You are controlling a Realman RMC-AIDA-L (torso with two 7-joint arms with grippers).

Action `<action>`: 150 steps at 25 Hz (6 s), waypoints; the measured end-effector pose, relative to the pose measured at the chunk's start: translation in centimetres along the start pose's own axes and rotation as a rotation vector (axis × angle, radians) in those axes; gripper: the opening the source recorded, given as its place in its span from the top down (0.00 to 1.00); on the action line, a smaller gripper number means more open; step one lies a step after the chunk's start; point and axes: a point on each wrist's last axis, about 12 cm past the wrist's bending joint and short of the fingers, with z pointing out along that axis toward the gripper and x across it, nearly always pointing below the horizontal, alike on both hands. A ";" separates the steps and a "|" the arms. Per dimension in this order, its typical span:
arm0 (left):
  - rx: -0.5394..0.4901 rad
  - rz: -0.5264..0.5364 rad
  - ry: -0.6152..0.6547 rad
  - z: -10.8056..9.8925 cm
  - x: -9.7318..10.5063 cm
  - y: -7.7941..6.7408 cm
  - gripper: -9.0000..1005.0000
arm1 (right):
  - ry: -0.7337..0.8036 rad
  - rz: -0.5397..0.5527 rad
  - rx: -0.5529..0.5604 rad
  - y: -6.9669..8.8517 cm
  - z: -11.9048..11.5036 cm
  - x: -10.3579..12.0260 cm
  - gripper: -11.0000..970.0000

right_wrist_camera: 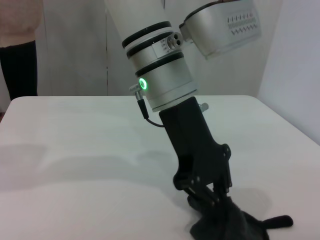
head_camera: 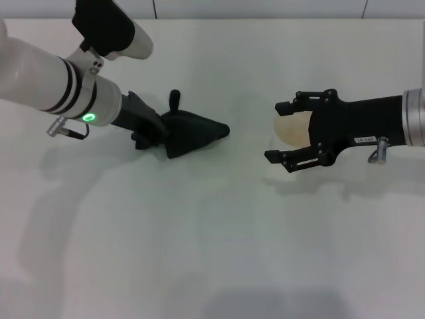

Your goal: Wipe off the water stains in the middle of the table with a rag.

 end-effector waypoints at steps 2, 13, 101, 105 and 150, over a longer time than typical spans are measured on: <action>-0.014 -0.012 -0.004 0.0 0.0 0.1 0.91 | 0.000 -0.001 0.000 0.0 0.0 0.0 0.10; 0.010 0.085 0.038 0.6 -0.1 -0.9 0.91 | 0.000 -0.008 0.000 -0.1 0.1 -0.2 0.10; 0.139 -0.055 0.037 -2.8 1.7 -0.9 0.83 | 0.005 -0.011 0.038 -0.9 0.2 -0.4 0.10; 0.141 -0.052 0.042 -2.9 1.6 -0.9 0.65 | 0.005 -0.009 0.038 -0.9 0.2 -0.4 0.10; 0.257 -0.467 -0.538 -9.2 15.6 -0.6 0.11 | 0.016 0.046 0.059 -0.8 -0.3 0.6 0.10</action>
